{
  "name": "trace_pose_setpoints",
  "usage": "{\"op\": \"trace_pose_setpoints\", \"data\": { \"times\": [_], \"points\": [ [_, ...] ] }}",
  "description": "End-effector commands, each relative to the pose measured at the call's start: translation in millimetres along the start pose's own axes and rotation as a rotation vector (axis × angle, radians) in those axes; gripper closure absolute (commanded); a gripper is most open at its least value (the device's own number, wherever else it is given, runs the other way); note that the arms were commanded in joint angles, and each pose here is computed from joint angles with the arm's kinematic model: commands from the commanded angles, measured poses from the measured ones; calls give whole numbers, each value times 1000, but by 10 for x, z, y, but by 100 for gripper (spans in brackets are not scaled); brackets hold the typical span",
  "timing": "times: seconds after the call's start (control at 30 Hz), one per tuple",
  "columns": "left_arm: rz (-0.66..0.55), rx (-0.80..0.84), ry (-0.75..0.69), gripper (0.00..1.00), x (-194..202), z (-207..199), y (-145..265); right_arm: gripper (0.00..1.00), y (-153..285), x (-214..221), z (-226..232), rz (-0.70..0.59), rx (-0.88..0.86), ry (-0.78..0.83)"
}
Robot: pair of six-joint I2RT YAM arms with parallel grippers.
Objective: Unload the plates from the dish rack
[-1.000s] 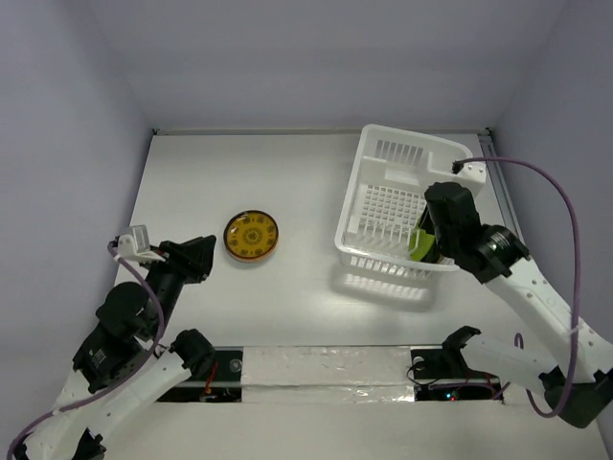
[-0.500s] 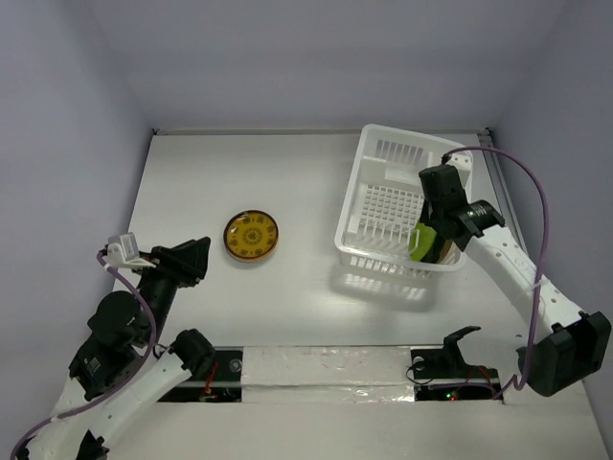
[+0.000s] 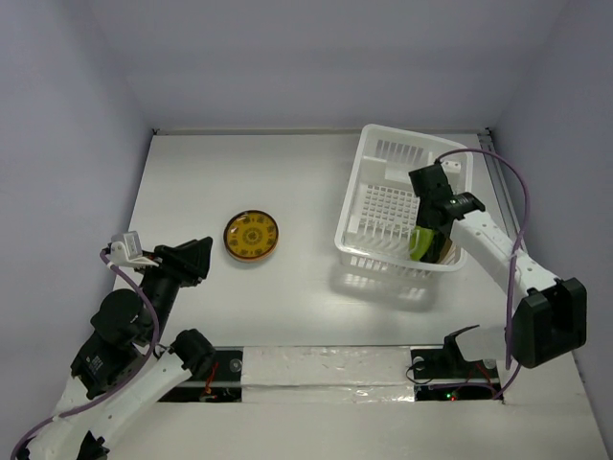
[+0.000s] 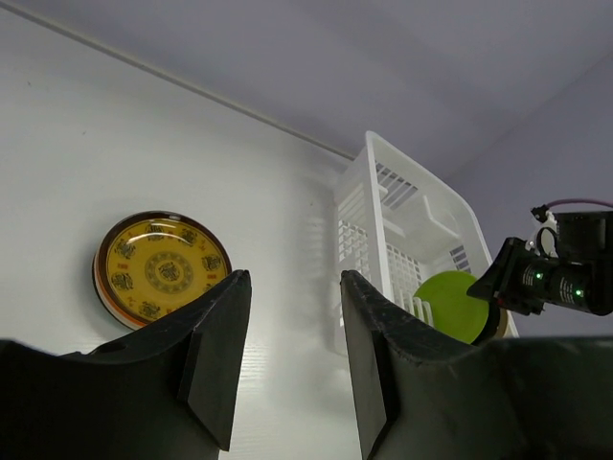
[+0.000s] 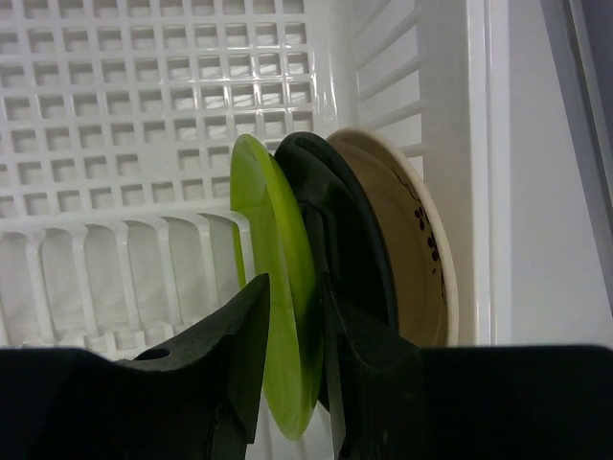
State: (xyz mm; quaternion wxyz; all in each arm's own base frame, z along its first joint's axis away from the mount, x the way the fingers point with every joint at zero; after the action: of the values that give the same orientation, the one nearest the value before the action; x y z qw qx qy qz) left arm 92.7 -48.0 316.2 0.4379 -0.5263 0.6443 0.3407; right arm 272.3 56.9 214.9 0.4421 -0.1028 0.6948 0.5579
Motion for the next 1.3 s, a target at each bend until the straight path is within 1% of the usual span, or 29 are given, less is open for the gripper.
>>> {"op": "trace_pose_setpoints", "data": {
  "times": [0.0, 0.03, 0.13, 0.2, 0.27, 0.3, 0.43, 0.57, 0.7, 0.77, 0.8, 0.93, 1.1, 1.27],
  "points": [
    [-26, 16, 10, 61, -42, -19, 1, 66, -14, -120, 43, -39, 6, -34],
    [-28, 17, 12, 61, -47, -19, 4, 67, -23, -120, 53, -37, 4, -31],
    [-30, 17, 11, 61, -45, -16, 7, 78, -59, -123, 73, -34, 16, -20],
    [-30, 17, 11, 61, -45, -16, 7, 87, -41, -143, 43, -38, 40, -8],
    [-31, 21, 12, 61, -48, -21, 7, 91, 34, -212, 18, -57, 33, -2],
    [-30, 23, 12, 61, -48, -24, 4, 91, 91, -257, 8, -69, 15, 2],
    [-30, 22, 6, 61, -47, -27, -5, 92, 188, -314, -67, -84, 27, 32],
    [-30, 22, 3, 61, -42, -28, -13, 100, 235, -340, -78, -107, 48, 92],
    [-32, 21, 4, 61, -44, -26, -11, 100, 241, -343, -49, -150, 104, 161],
    [-30, 21, 4, 61, -42, -25, -10, 100, 273, -349, 3, -173, 99, 179],
    [-30, 21, 4, 61, -43, -28, -13, 100, 303, -388, -19, -194, 110, 172],
    [-29, 20, 2, 61, -41, -30, -19, 100, 510, -536, 11, -266, 49, 117],
    [-25, 20, 0, 61, -35, -32, -24, 100, 763, -692, -18, -323, 6, 53],
    [-27, 15, -2, 61, -38, -30, -32, 100, 1124, -781, 80, -372, -111, -2]
  ]
}}
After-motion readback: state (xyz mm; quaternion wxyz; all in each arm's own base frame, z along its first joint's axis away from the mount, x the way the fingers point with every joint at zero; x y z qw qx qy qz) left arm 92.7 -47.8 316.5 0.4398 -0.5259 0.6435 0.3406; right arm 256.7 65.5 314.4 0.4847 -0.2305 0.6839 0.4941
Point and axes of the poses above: each gripper's point midway between its finger pads, its own y axis back along the fingers, its own z axis along the line the jaws close on, x = y × z, the point moved 8 cm from there along y, back along the fingers, and after that the axes turned 13 degrees about -y, right-handed, at the moved point
